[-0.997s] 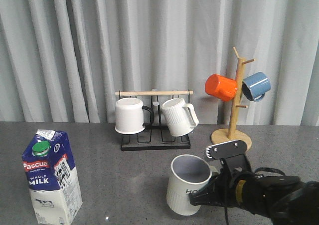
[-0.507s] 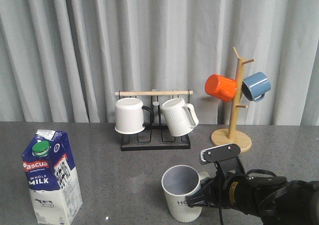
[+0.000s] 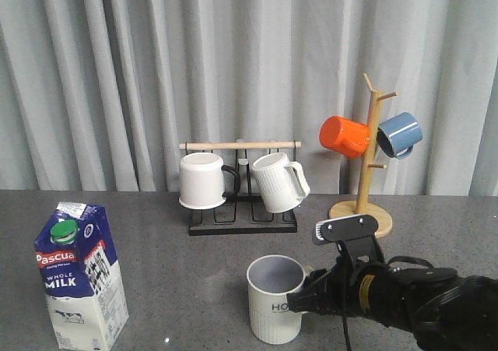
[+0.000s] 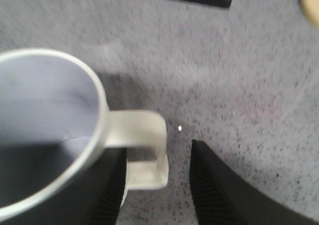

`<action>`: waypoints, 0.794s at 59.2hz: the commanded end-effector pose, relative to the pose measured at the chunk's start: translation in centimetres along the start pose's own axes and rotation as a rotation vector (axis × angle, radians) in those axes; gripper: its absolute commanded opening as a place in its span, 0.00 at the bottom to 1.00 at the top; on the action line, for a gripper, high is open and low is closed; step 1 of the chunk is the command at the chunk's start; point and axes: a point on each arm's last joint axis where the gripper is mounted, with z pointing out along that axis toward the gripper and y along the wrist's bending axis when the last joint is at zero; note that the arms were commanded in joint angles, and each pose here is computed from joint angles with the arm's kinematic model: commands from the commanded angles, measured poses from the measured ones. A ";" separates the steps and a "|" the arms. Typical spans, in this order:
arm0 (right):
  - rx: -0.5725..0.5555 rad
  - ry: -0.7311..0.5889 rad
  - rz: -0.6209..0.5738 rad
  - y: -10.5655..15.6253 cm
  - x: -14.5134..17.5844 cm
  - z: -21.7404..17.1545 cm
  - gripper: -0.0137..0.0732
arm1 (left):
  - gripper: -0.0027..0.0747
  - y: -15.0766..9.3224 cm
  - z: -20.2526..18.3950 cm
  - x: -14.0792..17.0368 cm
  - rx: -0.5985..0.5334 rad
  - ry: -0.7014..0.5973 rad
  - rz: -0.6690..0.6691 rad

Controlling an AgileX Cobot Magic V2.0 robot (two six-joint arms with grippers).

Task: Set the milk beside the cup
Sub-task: 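Slide the white mug toward the table center with the right gripper, then release the mug and withdraw the right gripper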

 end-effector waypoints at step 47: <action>-0.218 -0.341 -0.071 2.1 5.0 -22.4 0.14 | 0.66 -0.4 -0.2 -1.3 0.022 -0.066 -0.010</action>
